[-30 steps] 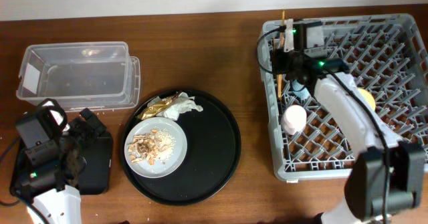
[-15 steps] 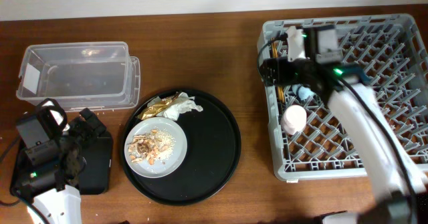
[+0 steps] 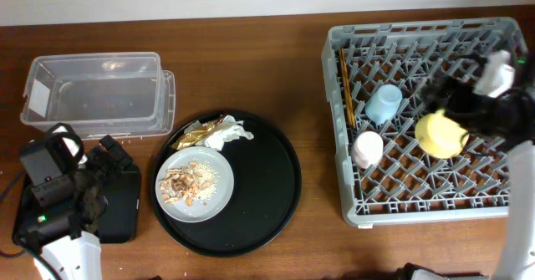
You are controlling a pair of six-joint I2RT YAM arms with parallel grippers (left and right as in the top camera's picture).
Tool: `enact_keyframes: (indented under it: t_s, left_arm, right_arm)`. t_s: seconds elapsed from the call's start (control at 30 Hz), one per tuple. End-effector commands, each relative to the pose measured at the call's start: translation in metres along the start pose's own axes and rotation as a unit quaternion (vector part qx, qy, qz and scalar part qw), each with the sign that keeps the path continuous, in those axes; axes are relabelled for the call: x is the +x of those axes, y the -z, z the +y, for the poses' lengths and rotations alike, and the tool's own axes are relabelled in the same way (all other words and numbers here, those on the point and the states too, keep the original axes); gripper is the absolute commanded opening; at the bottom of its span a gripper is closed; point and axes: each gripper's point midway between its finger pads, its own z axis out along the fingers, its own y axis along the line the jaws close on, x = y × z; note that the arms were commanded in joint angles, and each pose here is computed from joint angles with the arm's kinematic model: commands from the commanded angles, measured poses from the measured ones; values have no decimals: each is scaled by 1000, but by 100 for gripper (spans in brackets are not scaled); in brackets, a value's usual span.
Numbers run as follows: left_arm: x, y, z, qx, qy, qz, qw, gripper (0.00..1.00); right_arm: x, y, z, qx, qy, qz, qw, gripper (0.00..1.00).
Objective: Sort waste into correct bins and load items into the dishwasher rack
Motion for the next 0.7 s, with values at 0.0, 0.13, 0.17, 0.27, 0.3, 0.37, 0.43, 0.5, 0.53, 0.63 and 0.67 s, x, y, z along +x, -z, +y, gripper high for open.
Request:
enact_keyframes:
  t_s: [0.0, 0.13, 0.17, 0.27, 0.3, 0.37, 0.43, 0.5, 0.53, 0.63, 0.67]
  left_arm:
    - [-6, 3, 0, -1, 4, -9, 1000, 99]
    - [-6, 3, 0, -1, 4, -9, 1000, 99]
    - [-6, 3, 0, -1, 4, -9, 1000, 99]
    - [-8, 4, 0, 0, 4, -12, 1000, 99]
    - [-7, 3, 0, 0, 4, -11, 1000, 99]
    - [-8, 4, 0, 0, 5, -12, 1000, 99]
    - [-7, 4, -12, 34, 39, -7, 999, 99]
    - [23, 17, -63, 183, 75, 82, 977, 99]
    - [34, 29, -89, 258, 78, 121, 956, 99]
    - [57, 42, -126, 333, 51, 182, 924, 99]
    - [63, 43, -132, 340, 34, 189, 921, 99]
  right_arm:
    - [-10, 8, -30, 28, -39, -18, 999, 99]
    - [-12, 10, -37, 34, -46, -22, 998, 99]
    - [-12, 10, -37, 34, -46, -22, 998, 99]
    - [-12, 10, -37, 34, -46, -22, 998, 99]
    - [-12, 10, -37, 34, -46, -22, 998, 99]
    - [-12, 10, -37, 34, -46, -22, 998, 99]
    - [-12, 10, -37, 34, -46, -22, 998, 99]
    - [-12, 10, -37, 34, -46, -22, 998, 99]
    - [-12, 10, -37, 34, -46, -22, 998, 99]
    - [-12, 10, -37, 34, -46, -22, 998, 99]
    - [-12, 10, -37, 34, -46, -22, 998, 98]
